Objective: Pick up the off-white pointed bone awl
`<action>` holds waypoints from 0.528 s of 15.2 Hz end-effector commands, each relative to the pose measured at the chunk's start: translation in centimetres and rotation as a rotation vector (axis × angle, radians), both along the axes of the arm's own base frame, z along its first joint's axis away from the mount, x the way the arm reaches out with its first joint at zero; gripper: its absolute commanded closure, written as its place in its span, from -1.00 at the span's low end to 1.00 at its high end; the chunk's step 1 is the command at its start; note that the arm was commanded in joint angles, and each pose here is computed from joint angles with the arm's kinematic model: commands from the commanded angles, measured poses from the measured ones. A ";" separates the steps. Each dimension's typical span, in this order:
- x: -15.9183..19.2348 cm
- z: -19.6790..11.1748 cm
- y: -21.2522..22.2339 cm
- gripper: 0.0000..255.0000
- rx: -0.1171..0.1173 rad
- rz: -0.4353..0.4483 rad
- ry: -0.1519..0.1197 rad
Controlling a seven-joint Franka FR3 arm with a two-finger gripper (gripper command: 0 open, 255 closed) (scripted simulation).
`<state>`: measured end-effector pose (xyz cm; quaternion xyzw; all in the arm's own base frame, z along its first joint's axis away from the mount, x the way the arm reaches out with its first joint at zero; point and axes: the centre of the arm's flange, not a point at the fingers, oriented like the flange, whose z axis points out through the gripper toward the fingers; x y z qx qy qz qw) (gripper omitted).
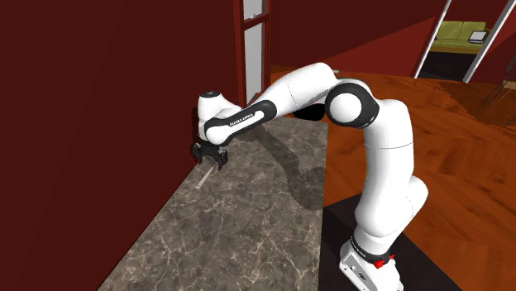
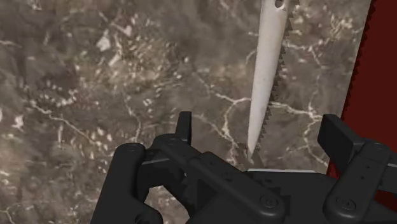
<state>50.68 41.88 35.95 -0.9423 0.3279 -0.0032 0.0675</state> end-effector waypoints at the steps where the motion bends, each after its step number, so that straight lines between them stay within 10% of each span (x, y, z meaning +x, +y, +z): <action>1: 1.3 -1.0 1.7 -1.00 0.011 -0.025 0.004; 8: 1.3 -4.7 1.7 -1.00 0.011 -0.025 0.004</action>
